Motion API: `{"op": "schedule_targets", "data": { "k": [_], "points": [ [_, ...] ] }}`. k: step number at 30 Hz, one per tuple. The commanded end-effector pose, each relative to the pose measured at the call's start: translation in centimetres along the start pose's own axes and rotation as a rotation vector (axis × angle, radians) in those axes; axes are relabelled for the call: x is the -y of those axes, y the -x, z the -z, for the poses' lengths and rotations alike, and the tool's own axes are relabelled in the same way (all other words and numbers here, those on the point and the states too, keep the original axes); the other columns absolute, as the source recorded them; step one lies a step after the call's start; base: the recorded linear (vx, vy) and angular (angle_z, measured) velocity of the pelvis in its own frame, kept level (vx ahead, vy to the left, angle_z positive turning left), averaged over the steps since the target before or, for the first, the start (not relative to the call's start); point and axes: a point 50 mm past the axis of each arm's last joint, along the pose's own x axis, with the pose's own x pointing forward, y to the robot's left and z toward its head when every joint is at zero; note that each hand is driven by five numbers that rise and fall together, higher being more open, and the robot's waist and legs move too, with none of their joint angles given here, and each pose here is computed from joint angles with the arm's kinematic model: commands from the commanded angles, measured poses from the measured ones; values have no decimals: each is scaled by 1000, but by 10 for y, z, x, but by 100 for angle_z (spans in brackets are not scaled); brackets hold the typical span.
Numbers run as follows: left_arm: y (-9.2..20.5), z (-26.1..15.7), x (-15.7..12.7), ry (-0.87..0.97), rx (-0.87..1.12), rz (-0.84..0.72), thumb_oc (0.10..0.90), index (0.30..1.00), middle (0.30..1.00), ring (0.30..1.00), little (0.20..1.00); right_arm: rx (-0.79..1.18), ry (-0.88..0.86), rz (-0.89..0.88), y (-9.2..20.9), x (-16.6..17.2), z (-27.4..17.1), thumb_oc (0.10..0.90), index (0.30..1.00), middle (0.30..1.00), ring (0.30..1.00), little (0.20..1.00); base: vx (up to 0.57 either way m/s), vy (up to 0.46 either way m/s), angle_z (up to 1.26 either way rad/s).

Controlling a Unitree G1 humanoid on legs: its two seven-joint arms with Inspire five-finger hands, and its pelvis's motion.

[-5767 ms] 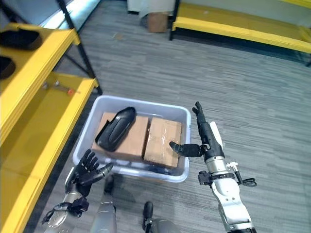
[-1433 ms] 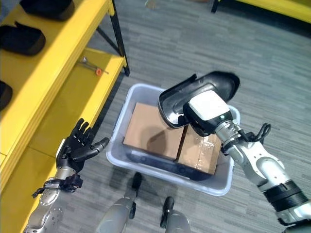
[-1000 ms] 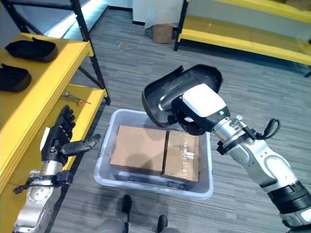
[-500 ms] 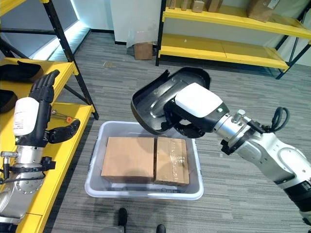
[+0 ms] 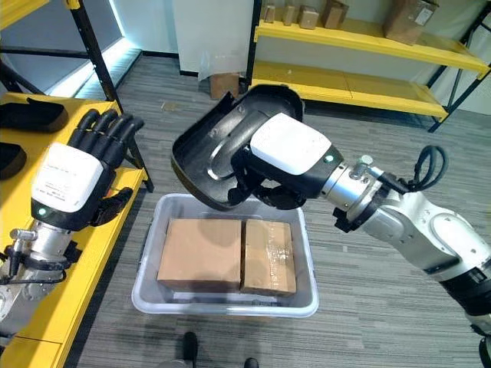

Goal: Move parts from the plastic box to the shelf.

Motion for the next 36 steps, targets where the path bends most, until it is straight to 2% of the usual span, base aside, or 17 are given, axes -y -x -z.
{"op": "schedule_targets", "data": {
  "k": [1,16,36],
  "points": [
    [-21,-10,-20,-41,105,-151,900,1000,1000,1000,1000,87,-16,176,-17,30,-10,400,300,300,300,300,0,0,0],
    [-34,-31,-21,21,152,-241,900,1000,1000,1000,1000,155,-36,208,-28,31,-21,400,300,300,300,300,-2,3,-4],
    [-38,-56,-10,139,229,-205,900,1000,1000,1000,1000,187,-58,216,-35,33,-26,400,300,300,300,300,0,0,0]
  ]
}}
